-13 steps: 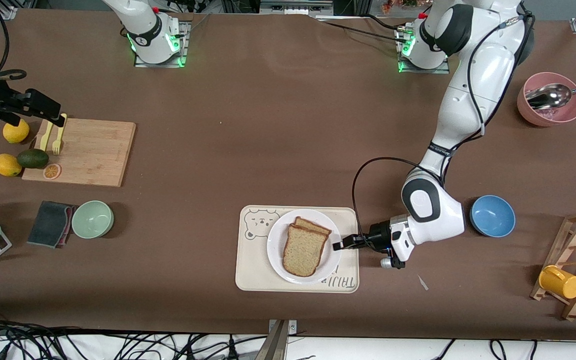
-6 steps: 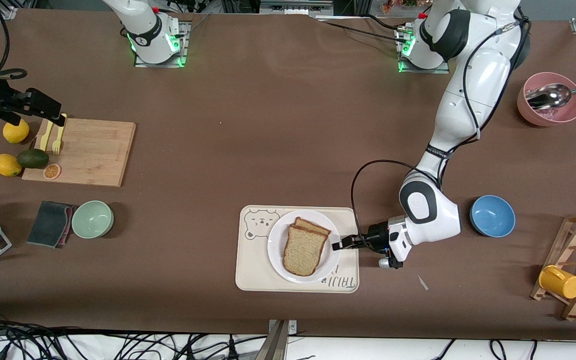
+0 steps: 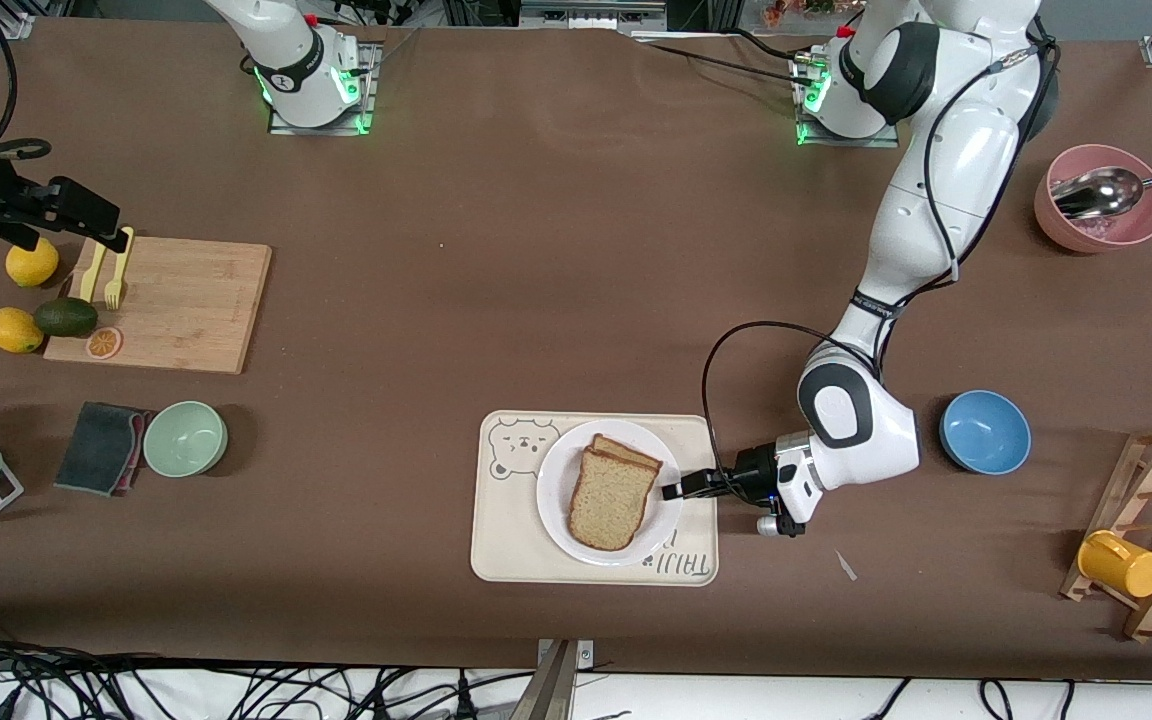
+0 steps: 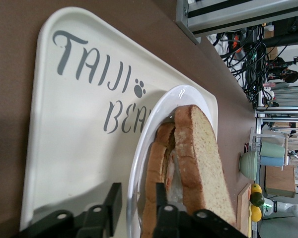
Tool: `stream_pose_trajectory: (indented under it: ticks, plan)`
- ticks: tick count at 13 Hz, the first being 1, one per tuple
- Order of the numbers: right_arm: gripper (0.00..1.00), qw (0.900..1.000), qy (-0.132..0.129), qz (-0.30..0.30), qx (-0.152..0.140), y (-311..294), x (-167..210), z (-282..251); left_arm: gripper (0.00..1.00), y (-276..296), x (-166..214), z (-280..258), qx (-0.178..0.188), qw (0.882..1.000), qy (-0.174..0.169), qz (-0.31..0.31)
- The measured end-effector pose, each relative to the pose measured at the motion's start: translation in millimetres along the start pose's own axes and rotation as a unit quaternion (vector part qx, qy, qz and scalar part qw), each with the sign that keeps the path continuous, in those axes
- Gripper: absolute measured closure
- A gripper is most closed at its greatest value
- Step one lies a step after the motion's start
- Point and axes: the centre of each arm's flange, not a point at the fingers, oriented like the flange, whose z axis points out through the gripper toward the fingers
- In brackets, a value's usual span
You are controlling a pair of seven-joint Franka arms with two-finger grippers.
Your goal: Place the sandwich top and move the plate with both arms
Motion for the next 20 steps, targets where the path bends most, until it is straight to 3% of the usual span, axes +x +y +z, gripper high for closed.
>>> stream_pose_trajectory:
  ticks: [5,6,11,13,17,20]
  plan:
    - [0.0,1.0,0.002,0.0,-0.02,3,0,0,0.07,7,12,-14,-0.007,1.0,0.015,0.008]
    - [0.0,1.0,0.002,-0.001,-0.02,2,0,0,0.0,9,16,-18,-0.008,1.0,0.019,0.01]
    - [0.0,1.0,0.001,-0.009,-0.02,-7,-1,0,0.0,52,27,-46,-0.009,0.999,0.028,0.045]
    - [0.0,1.0,0.001,-0.01,-0.02,-9,-1,0,0.0,63,31,-63,0.007,0.997,0.015,0.072]
    - [0.0,1.0,0.001,-0.01,-0.02,-9,-1,0,0.0,80,34,-104,0.09,0.987,-0.047,0.122]
    - [0.0,1.0,0.001,-0.01,-0.02,-9,-1,0,0.0,105,33,-147,0.171,0.967,-0.105,0.157]
